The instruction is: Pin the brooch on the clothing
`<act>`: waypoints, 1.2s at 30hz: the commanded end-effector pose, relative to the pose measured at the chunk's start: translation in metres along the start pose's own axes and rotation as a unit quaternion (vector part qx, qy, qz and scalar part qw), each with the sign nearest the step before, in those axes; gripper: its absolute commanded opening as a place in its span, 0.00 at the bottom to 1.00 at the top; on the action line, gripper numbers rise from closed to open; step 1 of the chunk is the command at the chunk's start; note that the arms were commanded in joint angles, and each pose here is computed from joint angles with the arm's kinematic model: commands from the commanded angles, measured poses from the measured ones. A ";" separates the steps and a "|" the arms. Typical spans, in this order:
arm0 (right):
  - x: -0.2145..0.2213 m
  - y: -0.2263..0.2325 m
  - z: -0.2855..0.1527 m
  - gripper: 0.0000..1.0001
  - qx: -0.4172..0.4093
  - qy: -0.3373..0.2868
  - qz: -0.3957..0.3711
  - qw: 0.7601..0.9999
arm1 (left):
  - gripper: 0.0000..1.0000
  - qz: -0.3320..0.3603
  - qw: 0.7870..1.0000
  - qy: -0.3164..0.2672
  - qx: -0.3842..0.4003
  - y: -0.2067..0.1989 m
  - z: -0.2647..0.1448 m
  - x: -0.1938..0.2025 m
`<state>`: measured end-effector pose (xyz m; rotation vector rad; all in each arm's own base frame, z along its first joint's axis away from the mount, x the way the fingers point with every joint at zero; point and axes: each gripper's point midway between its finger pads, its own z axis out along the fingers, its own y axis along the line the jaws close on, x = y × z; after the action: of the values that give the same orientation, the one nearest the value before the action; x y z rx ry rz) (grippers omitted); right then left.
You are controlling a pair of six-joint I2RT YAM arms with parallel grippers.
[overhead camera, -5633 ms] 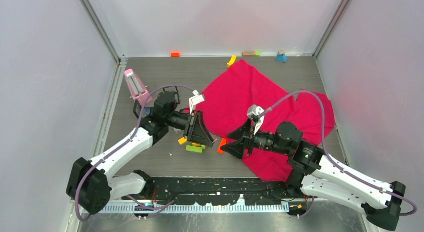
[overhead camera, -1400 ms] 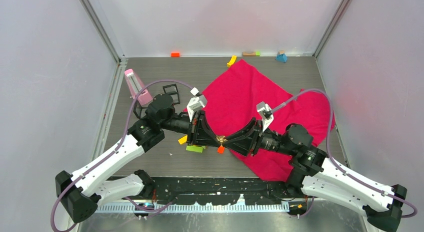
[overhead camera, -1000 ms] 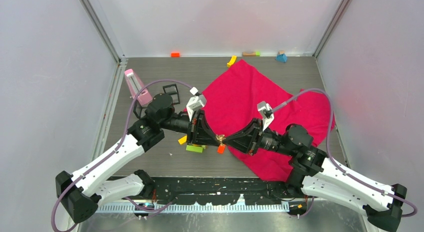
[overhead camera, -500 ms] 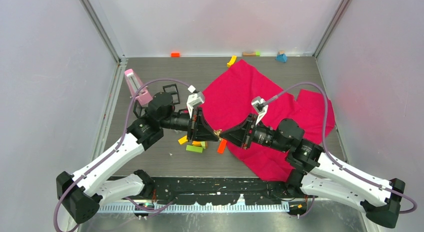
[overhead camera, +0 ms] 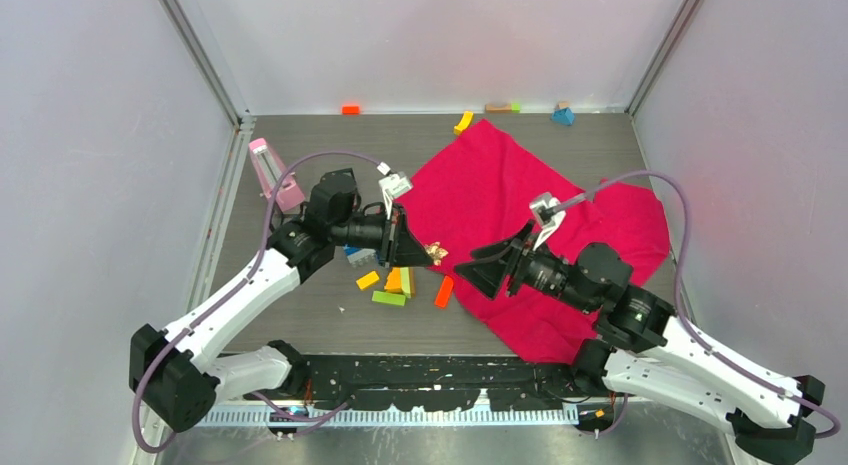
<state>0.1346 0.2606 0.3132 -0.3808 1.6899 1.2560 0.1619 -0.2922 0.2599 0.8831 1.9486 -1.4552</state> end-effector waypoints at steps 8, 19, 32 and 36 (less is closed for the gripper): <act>-0.039 -0.115 -0.027 0.78 0.372 -0.045 -0.050 0.926 | 0.00 -0.106 0.989 -0.088 -0.055 0.048 -0.035 -0.038; 0.031 -0.238 0.045 0.75 0.437 0.074 -0.037 0.896 | 0.00 -0.178 0.967 -0.107 -0.147 0.104 -0.064 -0.034; 0.084 -0.310 0.129 0.69 0.446 0.165 -0.075 0.877 | 0.00 -0.180 0.964 -0.098 -0.170 0.114 -0.067 -0.027; 0.100 -0.316 0.140 0.68 0.437 0.181 -0.061 0.879 | 0.00 -0.176 0.965 -0.099 -0.166 0.111 -0.067 -0.028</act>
<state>0.3605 0.2521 0.0385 -0.1697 2.3737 0.1481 0.2599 -0.2111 0.2157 0.1936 2.2409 -1.2939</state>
